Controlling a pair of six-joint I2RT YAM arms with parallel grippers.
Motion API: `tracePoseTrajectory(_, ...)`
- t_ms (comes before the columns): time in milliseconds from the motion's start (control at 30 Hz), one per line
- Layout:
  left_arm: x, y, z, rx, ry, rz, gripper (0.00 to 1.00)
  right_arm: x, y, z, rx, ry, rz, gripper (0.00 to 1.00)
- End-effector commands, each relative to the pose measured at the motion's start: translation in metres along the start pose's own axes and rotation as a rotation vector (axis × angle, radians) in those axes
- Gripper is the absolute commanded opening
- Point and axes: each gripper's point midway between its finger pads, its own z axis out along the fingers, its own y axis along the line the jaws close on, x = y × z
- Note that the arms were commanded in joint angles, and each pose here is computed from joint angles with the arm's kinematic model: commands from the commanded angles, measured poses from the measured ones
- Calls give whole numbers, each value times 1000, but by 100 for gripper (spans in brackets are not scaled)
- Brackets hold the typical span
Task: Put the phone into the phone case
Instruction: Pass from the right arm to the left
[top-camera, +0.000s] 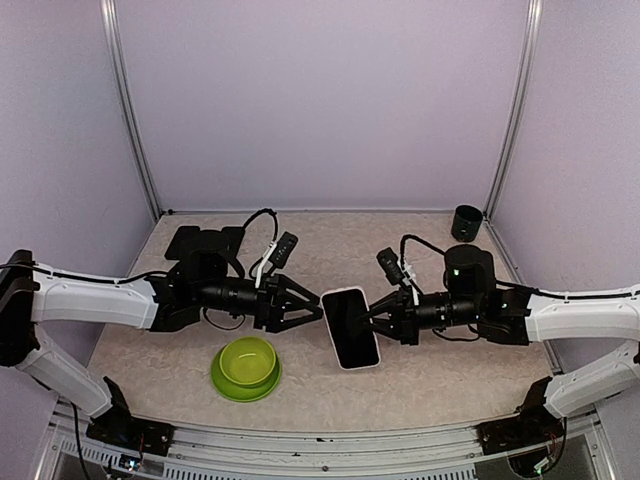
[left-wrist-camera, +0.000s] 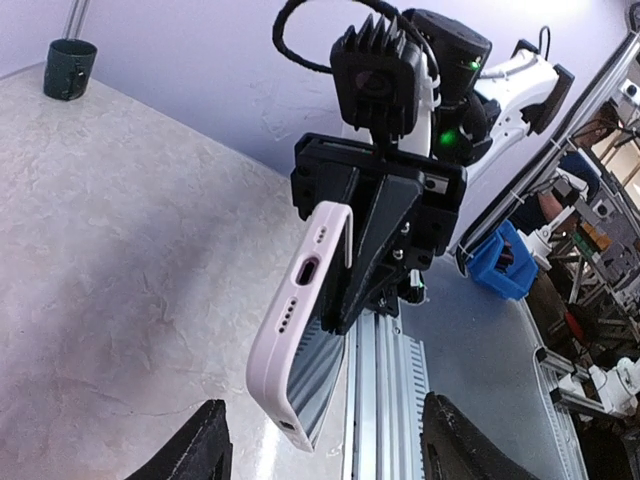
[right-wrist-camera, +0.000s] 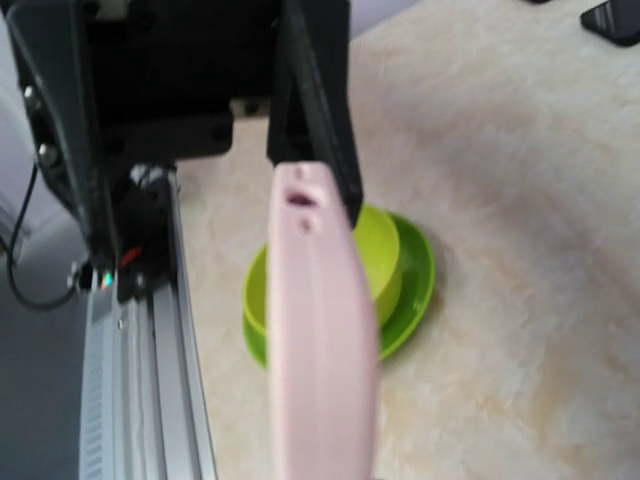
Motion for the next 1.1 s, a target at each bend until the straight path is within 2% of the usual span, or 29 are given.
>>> tracePoseTrajectory(0,-18,7,0,-18,-93,-20,63,-40,9,-7,-32,-161,11,0)
tracePoseTrajectory(133,-21,20,3,-48,-107,-46,64,-45,11,-10,-44,-192,28,0)
tracePoseTrajectory(400,-23,21,10,-6,-116,-77,63,-50,14,-16,-56,-242,46,0)
tracePoseTrajectory(900,-25,15,24,98,-111,-125,56,-53,4,-17,-34,-302,101,0)
tracePoseTrajectory(1067,-24,11,28,125,-100,-126,51,-52,-1,-16,-14,-306,115,0)
